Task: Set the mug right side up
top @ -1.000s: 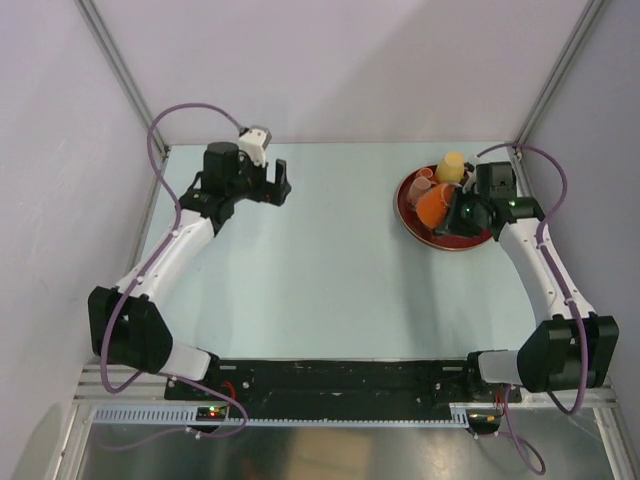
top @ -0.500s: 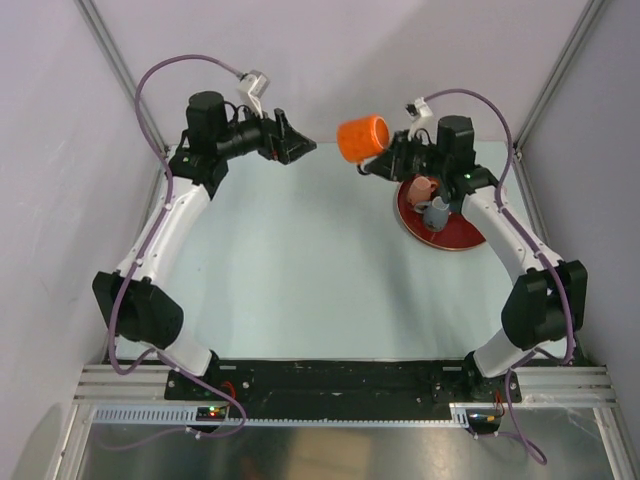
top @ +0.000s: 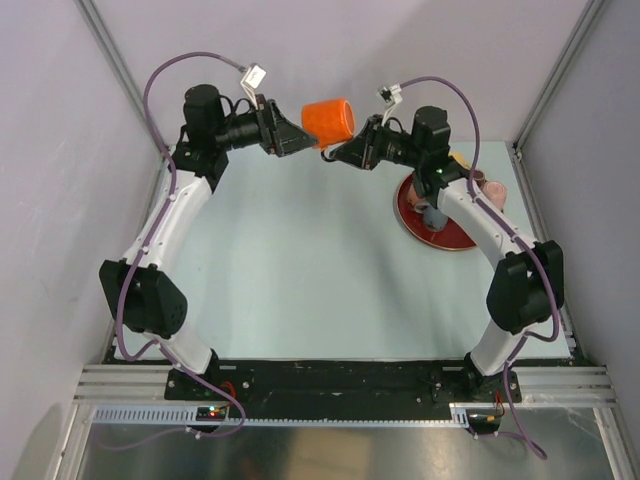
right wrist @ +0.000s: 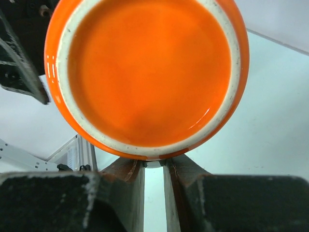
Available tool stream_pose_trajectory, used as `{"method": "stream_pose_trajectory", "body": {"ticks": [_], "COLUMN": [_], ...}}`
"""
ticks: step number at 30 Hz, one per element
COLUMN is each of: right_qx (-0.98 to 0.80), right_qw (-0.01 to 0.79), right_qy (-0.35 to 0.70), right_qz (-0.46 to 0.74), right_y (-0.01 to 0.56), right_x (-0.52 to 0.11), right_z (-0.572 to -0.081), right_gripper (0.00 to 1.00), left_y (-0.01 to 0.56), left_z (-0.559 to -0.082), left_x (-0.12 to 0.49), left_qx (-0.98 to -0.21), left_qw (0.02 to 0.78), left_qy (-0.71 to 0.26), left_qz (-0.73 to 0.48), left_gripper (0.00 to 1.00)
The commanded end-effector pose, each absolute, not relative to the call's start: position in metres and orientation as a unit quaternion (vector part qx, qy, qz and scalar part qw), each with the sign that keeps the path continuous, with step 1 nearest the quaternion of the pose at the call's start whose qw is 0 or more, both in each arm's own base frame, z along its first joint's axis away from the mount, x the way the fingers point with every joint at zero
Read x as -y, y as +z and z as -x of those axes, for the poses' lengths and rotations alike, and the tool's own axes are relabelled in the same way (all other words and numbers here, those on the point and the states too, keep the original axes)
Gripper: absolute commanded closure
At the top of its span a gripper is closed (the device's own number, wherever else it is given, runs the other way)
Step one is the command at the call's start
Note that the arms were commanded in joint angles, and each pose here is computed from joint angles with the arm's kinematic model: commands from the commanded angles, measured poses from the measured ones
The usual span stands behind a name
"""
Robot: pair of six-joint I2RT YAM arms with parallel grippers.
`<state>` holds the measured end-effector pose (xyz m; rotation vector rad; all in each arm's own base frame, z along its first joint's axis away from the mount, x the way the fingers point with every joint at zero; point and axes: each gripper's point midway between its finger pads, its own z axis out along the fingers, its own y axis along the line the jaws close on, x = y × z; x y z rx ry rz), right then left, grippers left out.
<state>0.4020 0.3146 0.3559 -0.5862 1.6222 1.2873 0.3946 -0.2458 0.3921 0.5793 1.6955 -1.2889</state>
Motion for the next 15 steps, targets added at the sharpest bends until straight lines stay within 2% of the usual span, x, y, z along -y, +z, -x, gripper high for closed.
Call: {"method": "stream_pose_trajectory", "body": {"ticks": [1,3,5,8,10,11,13,15], "right_qx": [-0.593,-0.597,-0.600,-0.606,-0.613,-0.619,-0.628,-0.635], "right_qw": [0.524,0.518,0.513,0.505,0.497,0.491,0.484,0.479], "right_qy": [0.548,0.551,0.553,0.555,0.554,0.551,0.546,0.540], "right_qz": [0.270,0.268,0.266,0.265,0.267,0.267,0.270,0.276], "right_y": [0.415,0.411,0.407,0.399,0.392,0.387,0.378,0.369], "right_x": [-0.325,-0.329,-0.332,-0.339,-0.344,-0.346,-0.350,-0.353], "right_z": [-0.394,-0.396,-0.397,-0.400,-0.401,-0.401,-0.403,-0.404], "right_gripper": [1.00,1.00,1.00,1.00,1.00,0.98,0.89,0.81], "left_y": [0.432,0.438,0.440,0.440,0.440,0.439,0.437,0.434], "left_z": [-0.378,-0.376,-0.375,-0.377,-0.380,-0.382,-0.386,-0.391], "left_x": [0.248,0.247,0.248,0.249,0.249,0.249,0.249,0.248], "left_qx": [-0.636,-0.629,-0.625,-0.622,-0.621,-0.622,-0.623,-0.626], "left_qw": [0.476,0.482,0.484,0.488,0.491,0.492,0.496,0.499], "left_qy": [-0.549,-0.550,-0.551,-0.553,-0.553,-0.553,-0.550,-0.547], "left_qz": [-0.261,-0.265,-0.266,-0.264,-0.261,-0.257,-0.251,-0.245], "left_gripper": [0.18,0.22,0.29,0.47,0.64,0.75,0.92,0.98]}}
